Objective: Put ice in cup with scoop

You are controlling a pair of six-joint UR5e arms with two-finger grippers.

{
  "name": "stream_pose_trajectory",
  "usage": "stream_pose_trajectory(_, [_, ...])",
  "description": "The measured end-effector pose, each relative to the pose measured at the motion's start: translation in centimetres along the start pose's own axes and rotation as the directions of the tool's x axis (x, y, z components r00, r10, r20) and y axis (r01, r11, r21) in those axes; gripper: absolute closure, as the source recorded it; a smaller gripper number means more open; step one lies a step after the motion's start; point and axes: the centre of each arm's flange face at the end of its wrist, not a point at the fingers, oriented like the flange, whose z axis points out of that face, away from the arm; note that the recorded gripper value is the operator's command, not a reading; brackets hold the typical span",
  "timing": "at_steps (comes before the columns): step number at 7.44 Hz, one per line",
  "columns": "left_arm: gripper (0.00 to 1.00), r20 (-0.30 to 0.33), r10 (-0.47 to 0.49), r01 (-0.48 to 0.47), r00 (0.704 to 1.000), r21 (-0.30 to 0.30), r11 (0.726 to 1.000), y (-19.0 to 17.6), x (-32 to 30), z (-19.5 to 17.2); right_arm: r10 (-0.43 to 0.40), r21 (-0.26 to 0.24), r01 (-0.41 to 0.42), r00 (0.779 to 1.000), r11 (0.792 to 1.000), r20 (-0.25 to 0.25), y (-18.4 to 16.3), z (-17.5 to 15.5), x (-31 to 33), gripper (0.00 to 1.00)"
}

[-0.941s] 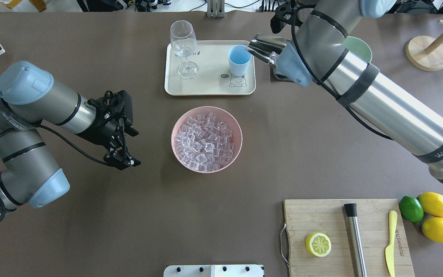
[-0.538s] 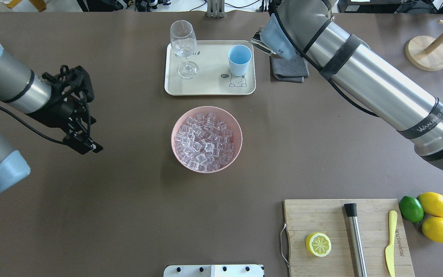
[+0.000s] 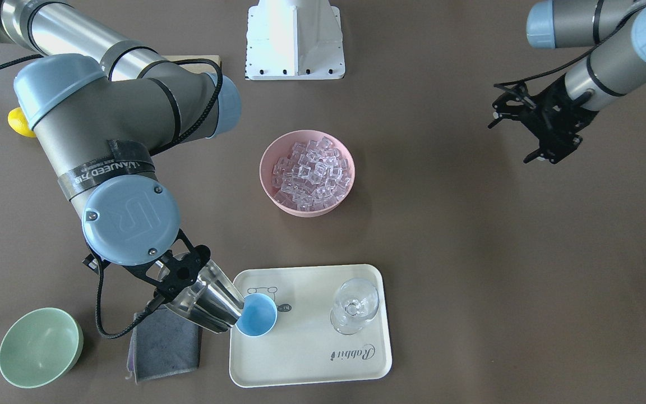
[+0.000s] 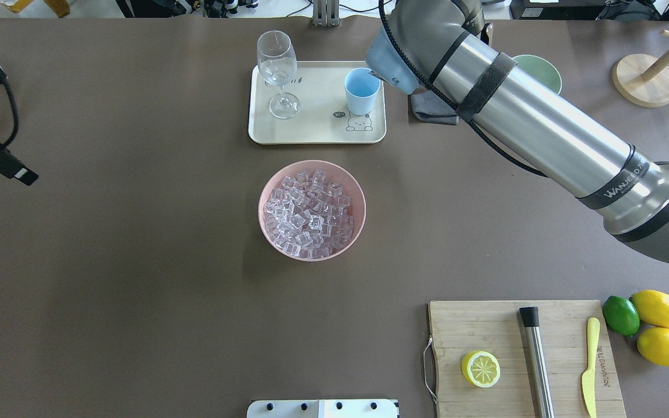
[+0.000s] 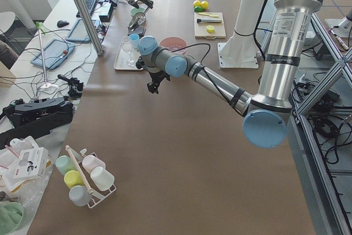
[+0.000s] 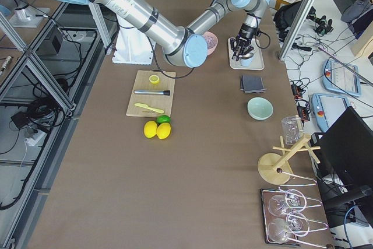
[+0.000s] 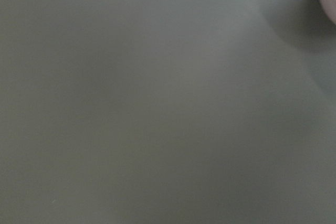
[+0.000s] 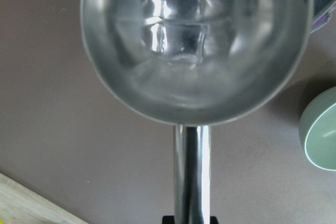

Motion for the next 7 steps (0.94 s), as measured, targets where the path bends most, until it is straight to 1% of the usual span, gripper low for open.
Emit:
stream_pose_trajectory(1, [0.02,-0.011,-0.103,0.103,0.995,-0.001,0.995,2.6,-4.0,-1.0,-0.007,-0.015,0.007,1.000,1.000,-0.017,-0.3,0.0,-0.5,1.00])
stream_pose_trajectory(2, [0.02,-0.017,-0.199,0.199,0.980,0.005,0.980,5.3,-7.9,-2.0,-0.013,-0.036,0.012,0.999,0.999,-0.035,-0.5,-0.1,-1.1,1.00])
stream_pose_trajectory(3, [0.02,-0.015,-0.272,0.273,0.962,0.017,0.962,7.5,-10.9,-2.9,-0.020,-0.057,0.017,0.999,0.998,-0.050,-0.7,-0.1,-1.8,1.00])
stream_pose_trajectory(5, [0.02,0.001,-0.358,0.358,0.934,0.026,0.933,10.6,-14.1,-3.7,-0.029,-0.088,0.023,0.997,0.996,-0.074,-1.0,-0.3,-2.5,1.00])
stream_pose_trajectory(6, [0.02,0.012,-0.407,0.406,0.913,0.050,0.913,12.3,-16.2,-4.9,-0.031,-0.097,0.023,0.996,0.995,-0.081,-1.1,-0.3,-2.6,1.00])
stream_pose_trajectory(7, [0.02,0.028,-0.461,0.458,0.887,0.078,0.886,14.3,-18.6,-6.3,-0.031,-0.108,0.021,0.996,0.994,-0.085,-1.4,-0.4,-2.6,1.00])
